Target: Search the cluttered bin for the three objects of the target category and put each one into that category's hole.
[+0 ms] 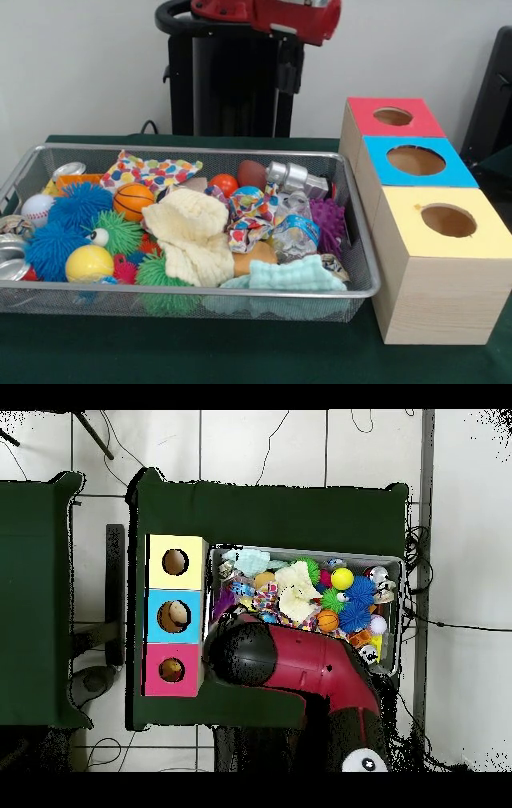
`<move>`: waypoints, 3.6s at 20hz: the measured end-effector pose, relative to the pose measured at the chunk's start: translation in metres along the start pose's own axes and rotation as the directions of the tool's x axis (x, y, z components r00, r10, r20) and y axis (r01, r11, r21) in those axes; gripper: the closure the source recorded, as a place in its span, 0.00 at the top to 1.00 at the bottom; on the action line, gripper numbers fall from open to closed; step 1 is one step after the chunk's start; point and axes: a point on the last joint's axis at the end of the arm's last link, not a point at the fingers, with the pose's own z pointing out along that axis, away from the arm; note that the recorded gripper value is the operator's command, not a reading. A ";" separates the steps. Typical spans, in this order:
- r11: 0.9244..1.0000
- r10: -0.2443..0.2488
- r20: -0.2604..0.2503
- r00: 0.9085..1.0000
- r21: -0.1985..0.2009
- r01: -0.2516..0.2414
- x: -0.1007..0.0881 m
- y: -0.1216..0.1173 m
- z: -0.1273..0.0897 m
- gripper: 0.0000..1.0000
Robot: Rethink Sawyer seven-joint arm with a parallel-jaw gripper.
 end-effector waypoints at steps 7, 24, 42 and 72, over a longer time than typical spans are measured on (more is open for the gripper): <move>0.999 0.029 0.104 0.994 -0.024 -0.027 -0.002 -0.033 0.023 0.00; 1.000 0.007 0.091 0.996 -0.005 -0.006 0.028 -0.097 0.120 0.00; 0.991 0.135 -0.004 0.991 -0.012 -0.135 -0.022 -0.146 0.107 0.00; 0.985 0.169 0.113 0.979 -0.061 -0.163 -0.179 -0.215 0.150 0.00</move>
